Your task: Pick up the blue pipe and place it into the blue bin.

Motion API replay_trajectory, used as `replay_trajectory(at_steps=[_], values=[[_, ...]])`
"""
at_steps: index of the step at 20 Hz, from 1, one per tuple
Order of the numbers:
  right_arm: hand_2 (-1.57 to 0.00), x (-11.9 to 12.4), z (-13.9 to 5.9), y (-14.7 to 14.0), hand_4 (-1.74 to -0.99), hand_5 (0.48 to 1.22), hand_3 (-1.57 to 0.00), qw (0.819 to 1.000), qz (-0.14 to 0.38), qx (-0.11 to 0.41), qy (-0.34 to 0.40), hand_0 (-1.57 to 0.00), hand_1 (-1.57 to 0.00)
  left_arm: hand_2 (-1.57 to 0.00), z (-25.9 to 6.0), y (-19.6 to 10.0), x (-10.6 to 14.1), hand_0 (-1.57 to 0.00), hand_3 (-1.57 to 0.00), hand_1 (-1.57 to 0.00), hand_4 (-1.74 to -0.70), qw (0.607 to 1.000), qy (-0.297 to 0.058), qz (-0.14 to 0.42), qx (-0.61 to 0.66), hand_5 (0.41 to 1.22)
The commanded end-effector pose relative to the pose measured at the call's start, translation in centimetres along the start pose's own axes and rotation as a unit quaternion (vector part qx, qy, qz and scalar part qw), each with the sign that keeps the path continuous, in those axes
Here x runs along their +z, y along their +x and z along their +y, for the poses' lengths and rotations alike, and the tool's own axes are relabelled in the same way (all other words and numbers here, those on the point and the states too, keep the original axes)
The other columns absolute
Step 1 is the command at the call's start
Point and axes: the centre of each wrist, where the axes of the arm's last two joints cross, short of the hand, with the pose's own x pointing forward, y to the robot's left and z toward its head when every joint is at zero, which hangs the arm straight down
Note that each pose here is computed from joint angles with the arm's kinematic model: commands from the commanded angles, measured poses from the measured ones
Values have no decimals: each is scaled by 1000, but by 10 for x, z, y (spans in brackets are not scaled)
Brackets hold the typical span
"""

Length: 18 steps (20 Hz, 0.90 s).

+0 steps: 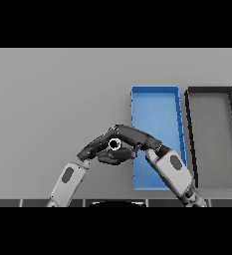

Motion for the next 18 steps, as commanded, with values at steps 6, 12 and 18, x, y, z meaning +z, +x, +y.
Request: replay_trajectory(at_steps=[6, 12, 18], values=[[-1571, 2, -11, 13, -1741, 1221, -1571, 997, -20, -71, -8, -1571, -1571, -18, -2, -6, -3, -20, -16, -18, -916, 1000, 3, 14, -10, 474], [-1571, -9, -58, 80, -1741, 1221, -1571, 992, -84, -96, -5, -1571, -1571, -4, -1, -3, 0, -5, -3, -4, -906, 1000, 2, 18, -12, 441], [-1571, -5, -126, 121, -1741, 1221, -1571, 982, -95, -50, -158, -1571, -1571, 0, 0, 1, 1, 0, 0, 0, -892, 999, 2, 30, -13, 428]])
